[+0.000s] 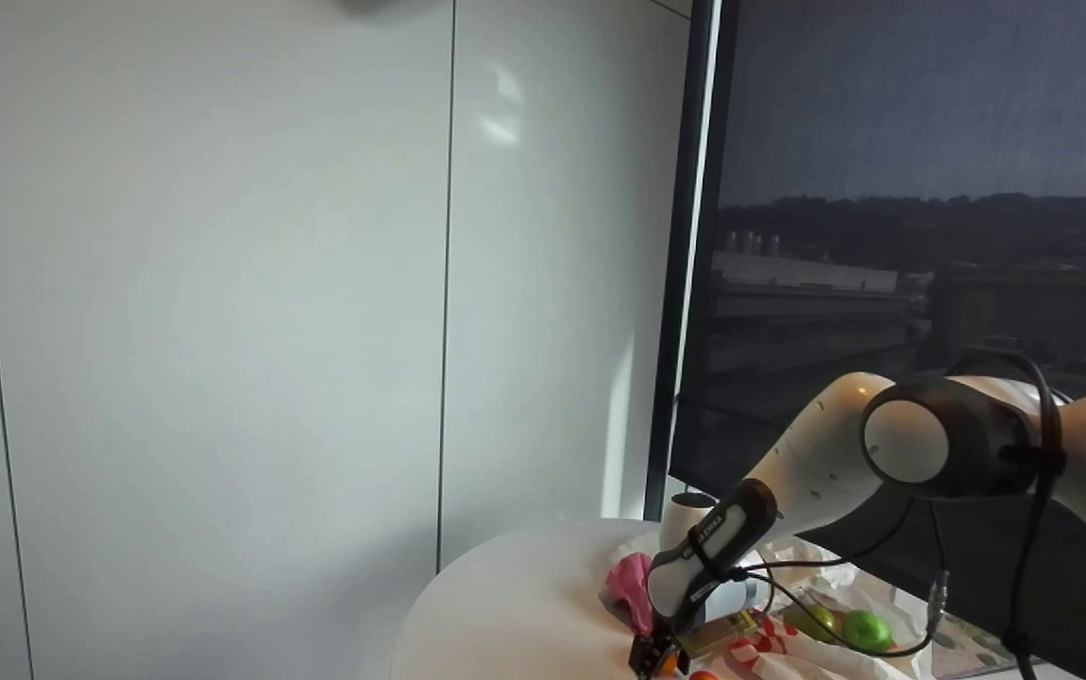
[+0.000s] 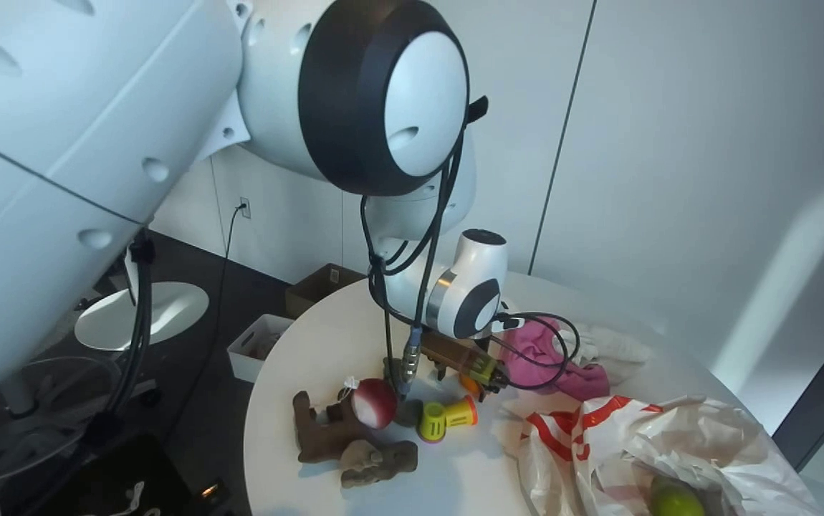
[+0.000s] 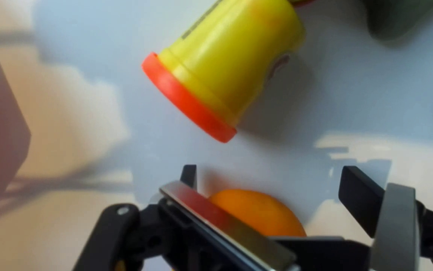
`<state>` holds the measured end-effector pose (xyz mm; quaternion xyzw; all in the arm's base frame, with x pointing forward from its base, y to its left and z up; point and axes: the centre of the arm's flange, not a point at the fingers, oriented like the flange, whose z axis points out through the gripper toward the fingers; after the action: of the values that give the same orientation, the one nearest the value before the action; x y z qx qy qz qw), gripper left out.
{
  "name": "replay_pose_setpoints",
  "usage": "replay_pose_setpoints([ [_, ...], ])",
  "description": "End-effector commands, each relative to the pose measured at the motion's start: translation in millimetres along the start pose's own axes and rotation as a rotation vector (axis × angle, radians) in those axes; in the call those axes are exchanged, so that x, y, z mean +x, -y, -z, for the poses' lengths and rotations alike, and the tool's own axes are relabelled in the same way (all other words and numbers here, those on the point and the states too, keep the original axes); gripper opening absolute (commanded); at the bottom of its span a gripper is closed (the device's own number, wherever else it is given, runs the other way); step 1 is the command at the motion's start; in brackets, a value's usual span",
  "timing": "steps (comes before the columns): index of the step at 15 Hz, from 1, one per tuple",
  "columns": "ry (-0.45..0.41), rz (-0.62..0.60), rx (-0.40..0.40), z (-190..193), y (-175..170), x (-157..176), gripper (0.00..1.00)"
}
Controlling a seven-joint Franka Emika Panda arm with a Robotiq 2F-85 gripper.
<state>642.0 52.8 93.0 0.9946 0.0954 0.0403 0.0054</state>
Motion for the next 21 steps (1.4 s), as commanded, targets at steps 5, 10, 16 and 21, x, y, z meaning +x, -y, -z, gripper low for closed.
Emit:
replay_pose_setpoints([
  [5,-0.084,0.136,-0.073,2.7,5.4,5.2,0.83],
  [10,-0.092,0.156,-0.109,7.8,6.1,6.9,1.00],
  [16,-0.121,0.167,-0.085,11.6,14.0,16.5,1.00],
  [21,-0.162,0.196,-0.097,10.1,21.2,26.2,1.00],
])
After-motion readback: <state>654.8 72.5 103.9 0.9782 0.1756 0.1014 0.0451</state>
